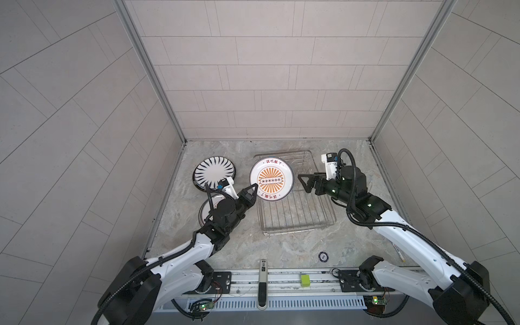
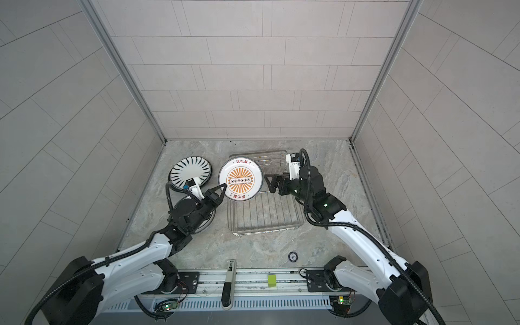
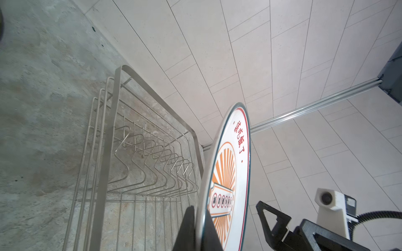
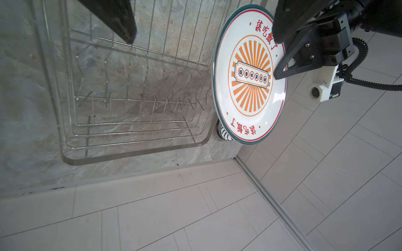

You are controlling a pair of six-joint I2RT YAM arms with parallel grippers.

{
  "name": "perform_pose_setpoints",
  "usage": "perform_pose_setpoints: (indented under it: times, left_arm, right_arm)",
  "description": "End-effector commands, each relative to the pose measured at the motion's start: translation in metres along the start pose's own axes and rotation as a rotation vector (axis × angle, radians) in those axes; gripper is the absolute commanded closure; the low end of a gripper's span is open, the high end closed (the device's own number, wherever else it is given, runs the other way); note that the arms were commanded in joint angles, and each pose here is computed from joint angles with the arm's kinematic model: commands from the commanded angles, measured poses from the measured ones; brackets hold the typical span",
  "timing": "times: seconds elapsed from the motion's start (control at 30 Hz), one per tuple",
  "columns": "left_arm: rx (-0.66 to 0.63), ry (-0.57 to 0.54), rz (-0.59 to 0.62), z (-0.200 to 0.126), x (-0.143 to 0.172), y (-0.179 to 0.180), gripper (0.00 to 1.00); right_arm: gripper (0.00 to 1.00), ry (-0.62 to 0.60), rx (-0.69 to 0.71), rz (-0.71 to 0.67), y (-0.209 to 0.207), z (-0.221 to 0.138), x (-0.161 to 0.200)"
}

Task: Unload the plates from the dish rack
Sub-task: Place the plate among the plates.

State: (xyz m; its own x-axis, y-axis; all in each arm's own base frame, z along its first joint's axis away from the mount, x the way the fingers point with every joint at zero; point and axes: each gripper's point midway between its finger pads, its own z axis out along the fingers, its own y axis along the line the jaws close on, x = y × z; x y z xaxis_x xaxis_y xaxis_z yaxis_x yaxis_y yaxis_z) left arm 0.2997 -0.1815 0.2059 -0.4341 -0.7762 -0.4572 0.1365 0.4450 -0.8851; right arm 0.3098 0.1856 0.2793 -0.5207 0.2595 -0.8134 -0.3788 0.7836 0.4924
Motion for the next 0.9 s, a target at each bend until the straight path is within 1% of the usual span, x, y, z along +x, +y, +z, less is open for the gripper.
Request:
perform_pose_setpoints:
  times: [0.0,0.17,0.37,0.43,0.6,0.67,0.77,0.87]
  left_arm:
    - [-0.018,-0.073,-0.021,-0.001,-0.021,-0.008,1.00]
    - [-0.054,-0.065,-0.031,0.001,-0.025,-0.004,1.00]
    - [-0.159,-0.095,-0.090,-0.010,-0.046,0.030,1.00]
    - [-0.172,-0.096,-0.106,-0.015,-0.051,0.034,1.00]
    - [-0.229,-0.130,-0.092,-0.030,-0.062,0.038,1.00]
    - [-0.292,-0.139,-0.094,-0.036,-0.065,0.049,1.00]
    - [-0.331,-0.170,-0.095,-0.050,-0.074,0.053,1.00]
    - [-0.406,-0.197,-0.054,-0.066,-0.081,0.061,1.00]
  right_arm:
    - [0.01,-0.012,0.106,-0.027,-0.022,-0.018,0.003]
    - [0.01,-0.061,0.249,-0.053,-0.045,-0.045,-0.003]
    - [0.01,-0.109,0.343,-0.071,-0.060,-0.065,-0.010]
    - [0.01,-0.115,0.364,-0.074,-0.063,-0.069,-0.012]
    - [0.01,-0.115,0.342,-0.090,-0.059,-0.070,-0.012]
    - [0.01,-0.104,0.329,-0.099,-0.057,-0.069,-0.011]
    - [0.01,-0.092,0.321,-0.110,-0.057,-0.066,-0.008]
    - [0.01,-0.082,0.323,-0.119,-0.058,-0.062,-0.007]
